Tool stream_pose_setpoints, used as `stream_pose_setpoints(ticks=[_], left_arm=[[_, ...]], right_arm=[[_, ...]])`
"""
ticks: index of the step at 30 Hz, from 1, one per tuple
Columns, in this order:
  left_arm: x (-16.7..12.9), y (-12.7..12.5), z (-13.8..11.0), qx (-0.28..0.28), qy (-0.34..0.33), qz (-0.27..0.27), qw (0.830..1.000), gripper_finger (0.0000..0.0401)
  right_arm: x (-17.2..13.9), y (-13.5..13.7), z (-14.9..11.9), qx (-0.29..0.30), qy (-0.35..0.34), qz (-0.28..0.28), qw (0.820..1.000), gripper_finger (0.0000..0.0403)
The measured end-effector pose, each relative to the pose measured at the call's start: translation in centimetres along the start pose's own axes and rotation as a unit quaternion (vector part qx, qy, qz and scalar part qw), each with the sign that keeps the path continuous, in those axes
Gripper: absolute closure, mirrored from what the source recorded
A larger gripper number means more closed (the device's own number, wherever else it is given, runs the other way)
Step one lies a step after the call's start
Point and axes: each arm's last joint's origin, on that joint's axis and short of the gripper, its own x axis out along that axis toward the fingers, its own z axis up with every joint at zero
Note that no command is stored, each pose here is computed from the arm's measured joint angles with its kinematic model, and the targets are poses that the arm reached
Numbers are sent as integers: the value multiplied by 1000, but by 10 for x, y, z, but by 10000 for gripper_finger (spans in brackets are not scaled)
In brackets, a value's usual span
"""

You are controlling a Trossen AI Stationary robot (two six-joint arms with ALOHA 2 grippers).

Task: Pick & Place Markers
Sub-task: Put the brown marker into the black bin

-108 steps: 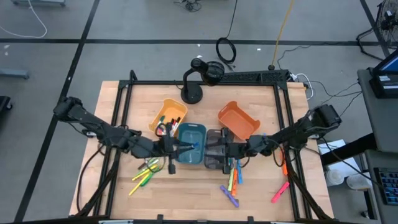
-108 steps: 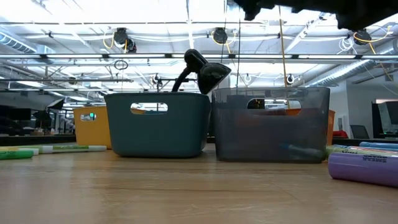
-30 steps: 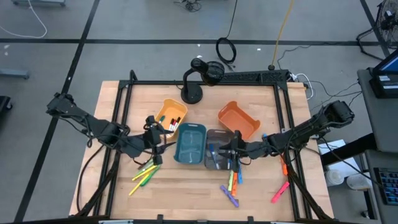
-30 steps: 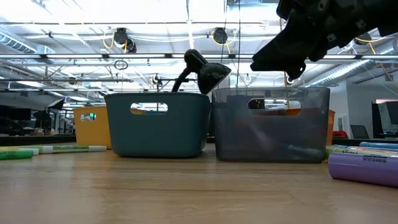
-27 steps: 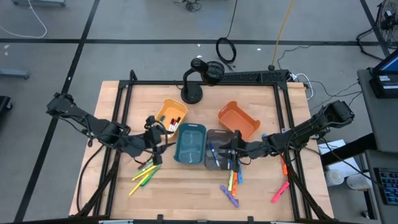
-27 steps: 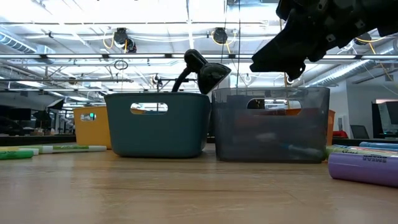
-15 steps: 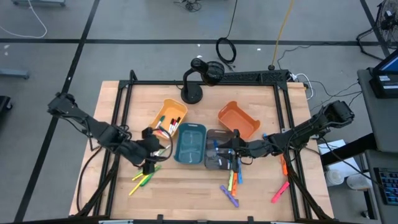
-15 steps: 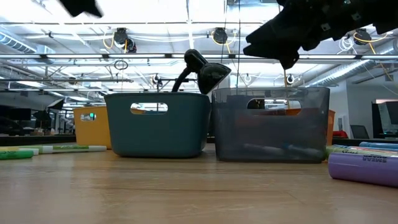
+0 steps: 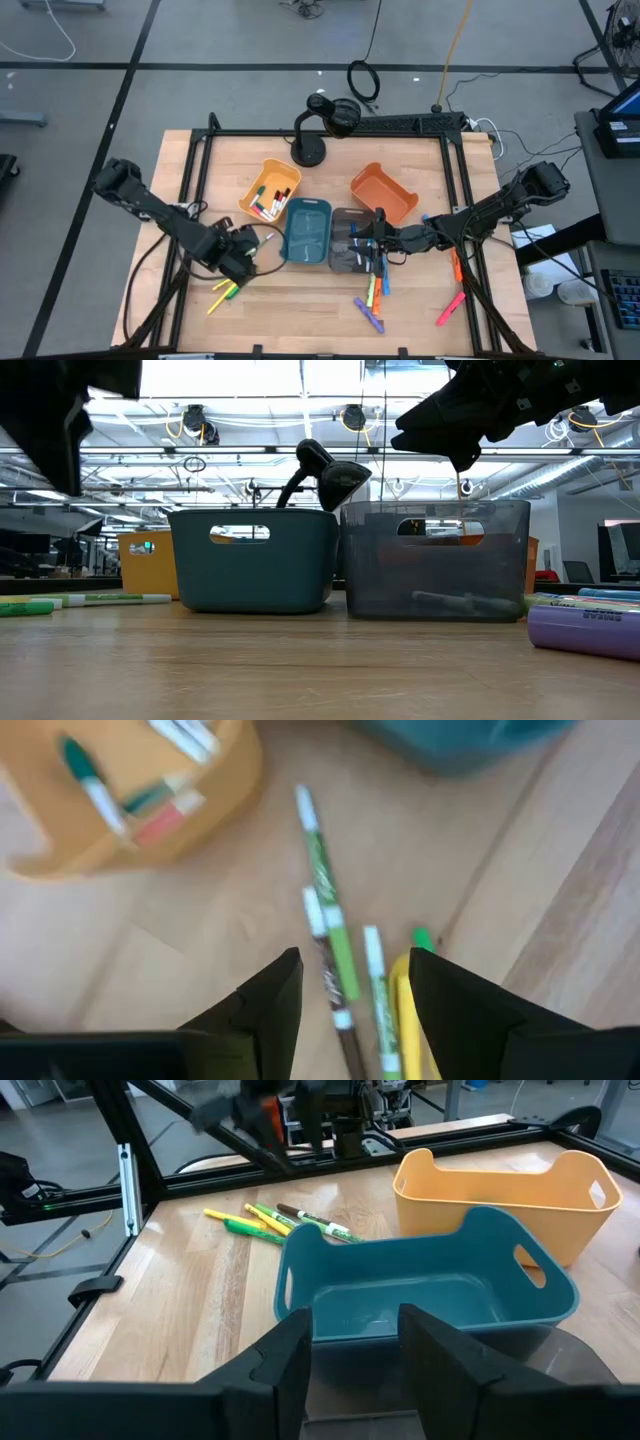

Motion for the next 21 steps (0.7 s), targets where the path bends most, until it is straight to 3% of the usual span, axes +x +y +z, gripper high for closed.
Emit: stream_pose_setpoints(ticks=[4, 9, 17, 21], left_arm=[[20, -6, -5, 11, 53, 20, 998, 213], [45, 6, -21, 0, 79, 33, 996, 213], [72, 22, -41, -34, 95, -22, 995, 213], [81, 26, -47, -50, 100, -24, 993, 213]], right_arm=[[0, 0, 0, 0, 0, 0, 1000, 261], [0, 2, -1, 4, 10, 31, 999, 261], [0, 2, 0, 4, 6, 39, 999, 261], [0, 3, 1, 5, 4, 40, 999, 261]])
